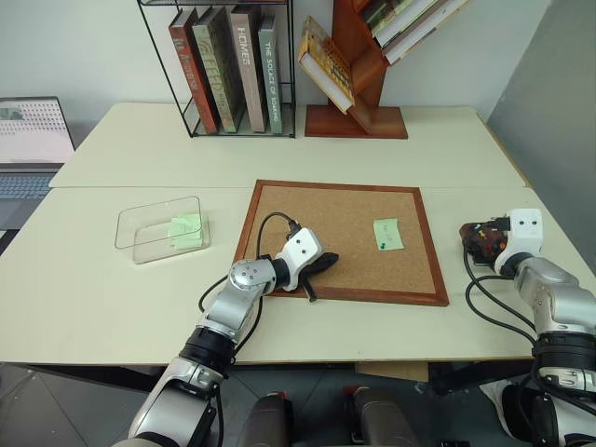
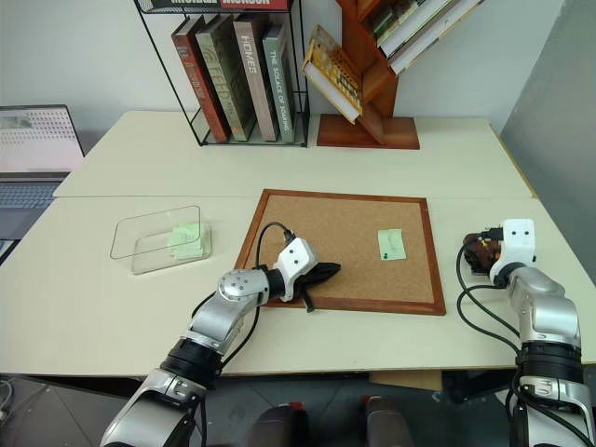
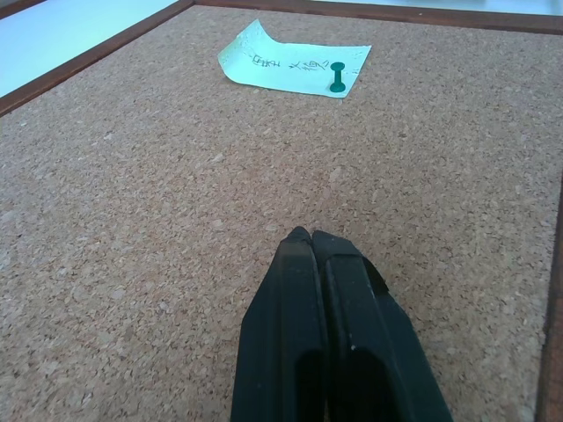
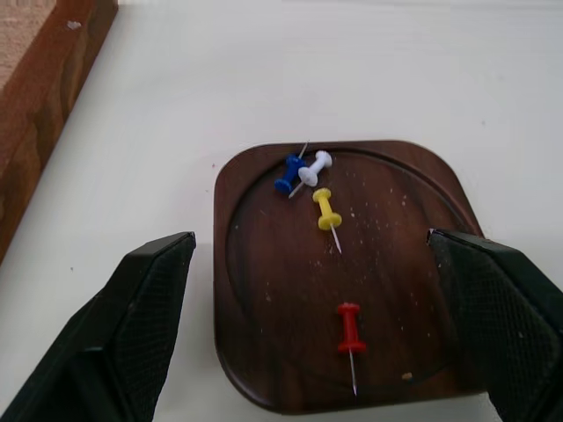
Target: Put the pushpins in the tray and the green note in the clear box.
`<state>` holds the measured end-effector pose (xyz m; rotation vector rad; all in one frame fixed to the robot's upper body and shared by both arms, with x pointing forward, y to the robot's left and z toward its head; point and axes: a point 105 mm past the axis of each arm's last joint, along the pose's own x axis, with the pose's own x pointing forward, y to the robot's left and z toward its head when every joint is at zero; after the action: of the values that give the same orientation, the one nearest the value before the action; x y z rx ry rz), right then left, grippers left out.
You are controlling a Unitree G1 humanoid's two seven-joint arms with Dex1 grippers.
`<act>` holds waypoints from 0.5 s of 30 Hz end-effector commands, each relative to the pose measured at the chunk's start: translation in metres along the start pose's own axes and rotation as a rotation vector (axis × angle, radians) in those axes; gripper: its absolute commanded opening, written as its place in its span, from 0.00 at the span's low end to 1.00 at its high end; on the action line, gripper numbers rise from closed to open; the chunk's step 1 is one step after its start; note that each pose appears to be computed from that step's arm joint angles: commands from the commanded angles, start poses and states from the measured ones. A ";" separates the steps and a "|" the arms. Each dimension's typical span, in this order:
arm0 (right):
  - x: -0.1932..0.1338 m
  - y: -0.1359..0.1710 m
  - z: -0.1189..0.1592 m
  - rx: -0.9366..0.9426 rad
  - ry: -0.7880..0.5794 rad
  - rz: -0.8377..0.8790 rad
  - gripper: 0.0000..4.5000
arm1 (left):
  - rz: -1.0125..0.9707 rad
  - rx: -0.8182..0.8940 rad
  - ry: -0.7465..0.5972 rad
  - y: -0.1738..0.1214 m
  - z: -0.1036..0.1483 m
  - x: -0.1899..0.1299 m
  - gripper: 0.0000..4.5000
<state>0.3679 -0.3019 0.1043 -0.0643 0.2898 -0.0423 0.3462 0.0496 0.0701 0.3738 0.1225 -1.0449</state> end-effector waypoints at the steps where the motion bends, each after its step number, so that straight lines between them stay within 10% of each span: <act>1: -0.011 0.015 0.044 0.005 -0.207 0.099 0.99 | -0.040 -0.032 0.096 -0.014 -0.027 0.002 0.00; 15: -0.039 0.138 0.020 -0.186 -0.235 0.673 0.99 | -0.045 -0.033 0.099 -0.014 -0.027 0.002 0.00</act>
<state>0.3427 -0.1763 0.1196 -0.0974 0.1050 0.5859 0.3464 0.0484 0.0707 0.3738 0.1209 -1.0484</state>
